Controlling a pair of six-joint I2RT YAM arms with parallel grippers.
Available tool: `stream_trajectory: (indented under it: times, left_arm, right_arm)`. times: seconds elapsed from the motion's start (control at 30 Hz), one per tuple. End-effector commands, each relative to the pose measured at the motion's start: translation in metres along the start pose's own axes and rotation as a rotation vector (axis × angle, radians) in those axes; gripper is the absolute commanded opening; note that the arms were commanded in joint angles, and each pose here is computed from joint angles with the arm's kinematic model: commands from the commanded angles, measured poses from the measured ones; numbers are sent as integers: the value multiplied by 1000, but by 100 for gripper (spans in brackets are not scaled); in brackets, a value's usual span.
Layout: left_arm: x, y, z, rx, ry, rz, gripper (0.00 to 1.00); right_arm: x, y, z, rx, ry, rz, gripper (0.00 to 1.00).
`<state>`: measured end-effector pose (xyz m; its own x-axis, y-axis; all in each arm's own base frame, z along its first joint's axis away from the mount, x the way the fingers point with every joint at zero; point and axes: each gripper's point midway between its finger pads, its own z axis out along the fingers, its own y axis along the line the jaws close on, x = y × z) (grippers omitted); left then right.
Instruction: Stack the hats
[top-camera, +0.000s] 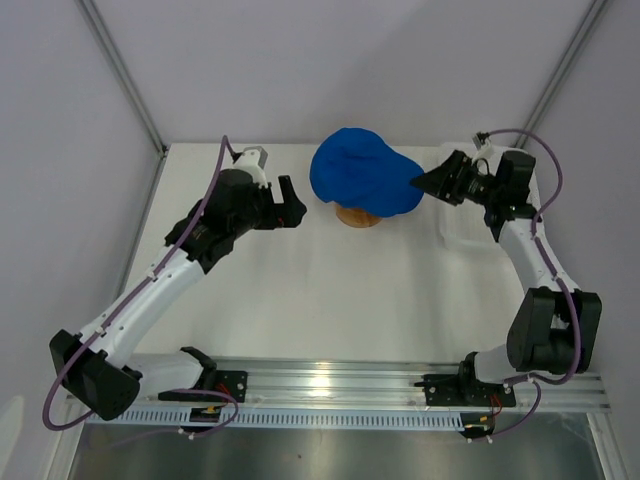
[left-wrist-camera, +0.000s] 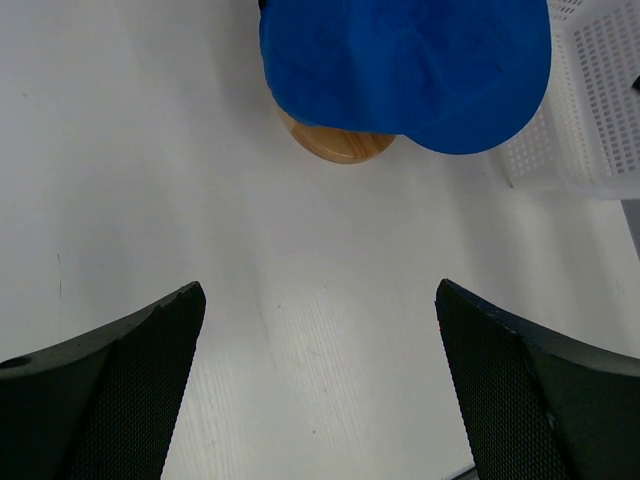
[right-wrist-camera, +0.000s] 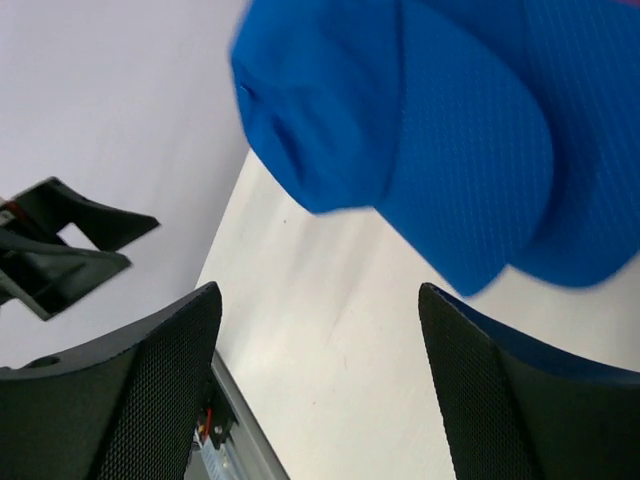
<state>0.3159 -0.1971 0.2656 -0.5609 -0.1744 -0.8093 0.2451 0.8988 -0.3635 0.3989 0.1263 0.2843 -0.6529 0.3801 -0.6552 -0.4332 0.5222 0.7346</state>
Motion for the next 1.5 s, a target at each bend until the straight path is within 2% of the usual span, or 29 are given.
stream_trajectory:
  times: [0.0,0.2,0.37,0.63,0.8,0.97,1.03,1.07,1.1,1.17,1.2,1.27,1.47]
  left_arm:
    - [-23,-12,-7,38,-90,8,99]
    - [-14,-11,-12,50,-77,16,100]
    - [-12,-6,-21,39,-87,21,100]
    - [-19,-11,-37,85,-139,66,100]
    - [-24,-14,-44,106,-165,78,100]
    - [-20,-16,-43,116,-149,80,100]
    - [-20,-17,-44,120,-138,82,100]
    - [-23,-18,-45,121,-142,81,100]
    - [-20,-17,-43,115,-135,83,99]
    - [-19,-14,-43,103,-131,84,99]
    - [-21,-14,-43,99,-133,82,100]
    - [-20,-13,-44,89,-121,81,99]
    - [-21,-14,-46,86,-112,68,99]
  right_arm:
    - [10,-13,-1,32,-113,-70,83]
    - [38,-38,19,36,-143,-11,82]
    - [37,-51,29,30,-187,-21,80]
    - [40,-77,47,38,-162,-52,77]
    - [38,-72,55,-44,-152,-77,75]
    - [39,-63,61,-171,-165,-33,72]
    - [38,-56,61,-231,-172,-42,63]
    - [43,-60,64,-246,-159,15,58]
    - [44,-59,64,-267,-159,26,49]
    - [42,-50,62,-331,-173,14,35]
    - [43,-52,63,-346,-166,77,18]
    - [36,-48,60,-378,-182,99,0]
    - [10,-20,45,-431,-185,166,0]
